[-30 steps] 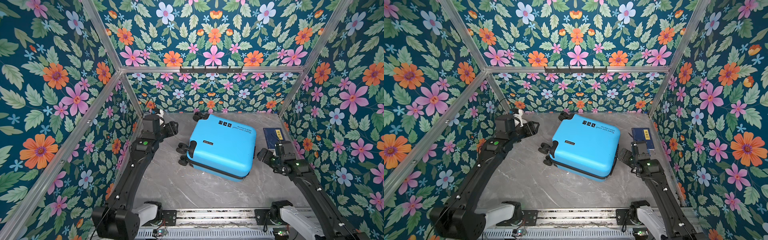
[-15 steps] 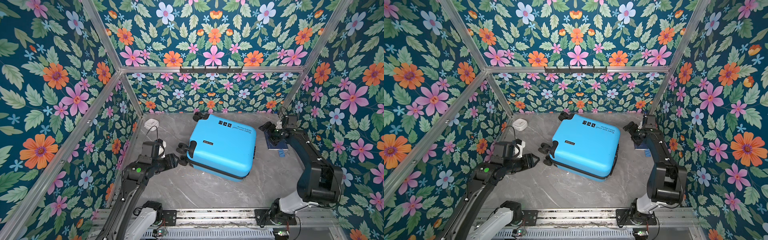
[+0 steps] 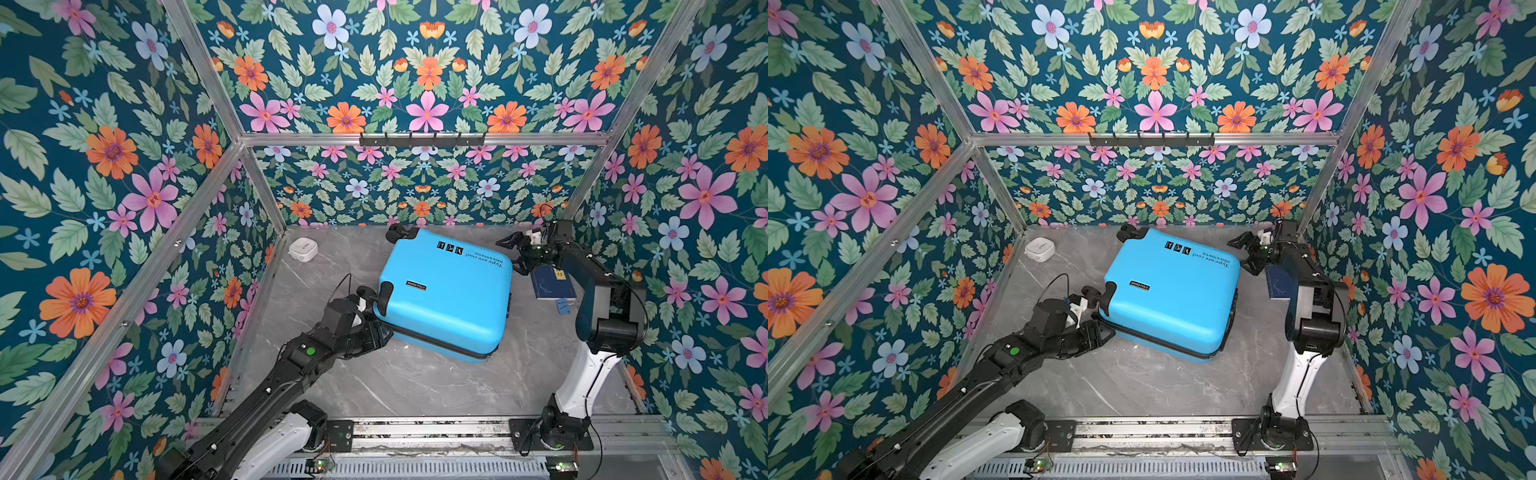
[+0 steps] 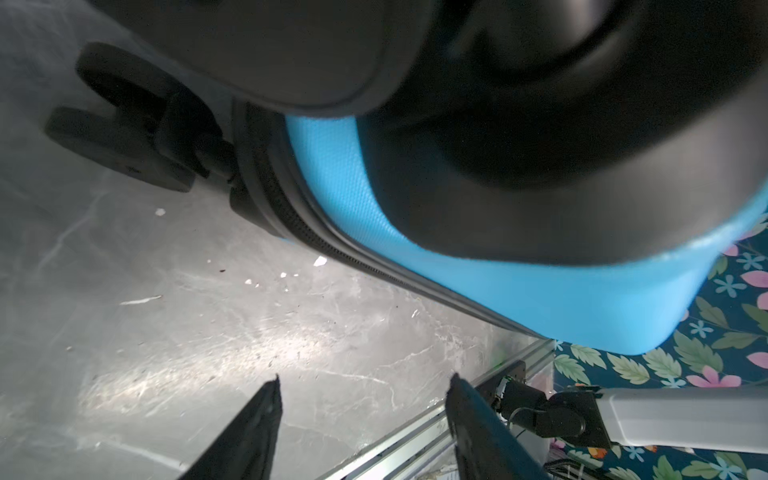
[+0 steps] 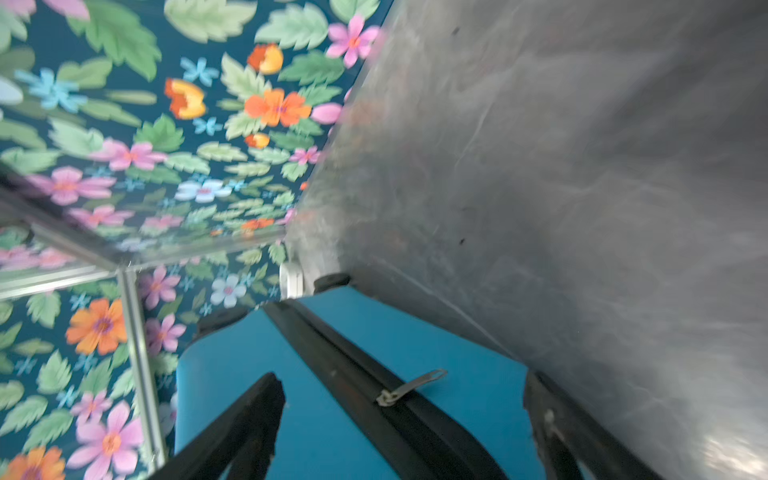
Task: Pack the luggage
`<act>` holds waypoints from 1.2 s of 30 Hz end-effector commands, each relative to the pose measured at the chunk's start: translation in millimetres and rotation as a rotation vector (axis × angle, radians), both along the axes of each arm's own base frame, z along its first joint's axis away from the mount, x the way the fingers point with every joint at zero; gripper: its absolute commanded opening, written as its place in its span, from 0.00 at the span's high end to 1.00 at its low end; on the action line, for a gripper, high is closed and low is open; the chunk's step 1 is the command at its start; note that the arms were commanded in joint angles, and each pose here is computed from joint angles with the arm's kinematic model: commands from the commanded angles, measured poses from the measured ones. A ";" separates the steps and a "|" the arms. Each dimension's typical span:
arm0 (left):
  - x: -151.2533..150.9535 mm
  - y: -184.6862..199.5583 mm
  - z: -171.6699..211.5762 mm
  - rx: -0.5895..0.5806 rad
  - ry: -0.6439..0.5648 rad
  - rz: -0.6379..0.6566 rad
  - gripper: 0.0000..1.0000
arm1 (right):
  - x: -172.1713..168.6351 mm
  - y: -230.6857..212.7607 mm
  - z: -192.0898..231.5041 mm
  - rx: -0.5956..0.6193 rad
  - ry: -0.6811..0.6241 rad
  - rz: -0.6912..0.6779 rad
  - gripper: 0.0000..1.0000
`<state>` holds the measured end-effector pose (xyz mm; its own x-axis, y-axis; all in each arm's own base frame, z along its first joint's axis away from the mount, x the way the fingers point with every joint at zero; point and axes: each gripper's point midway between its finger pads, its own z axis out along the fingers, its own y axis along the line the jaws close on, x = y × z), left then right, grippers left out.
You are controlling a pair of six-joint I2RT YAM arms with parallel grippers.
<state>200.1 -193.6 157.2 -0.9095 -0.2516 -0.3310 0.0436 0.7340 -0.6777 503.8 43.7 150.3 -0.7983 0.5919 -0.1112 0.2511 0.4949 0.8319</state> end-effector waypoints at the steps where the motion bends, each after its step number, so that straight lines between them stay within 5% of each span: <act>1: 21.4 -13.2 20.4 -0.093 -0.088 0.031 0.33 | -4.6 19.4 9.2 0.041 -0.062 0.105 0.09; 36: 128.2 -23.8 30.2 0.083 -0.225 0.043 0.27 | -101.7 65.6 -1.2 0.025 -0.127 0.164 0.15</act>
<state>302.5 -192.4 149.2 -0.8576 -0.2615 -0.4429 0.0015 0.8598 -0.5106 426.7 90.0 151.7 -0.8159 0.5241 -0.2441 0.0751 0.5147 0.8541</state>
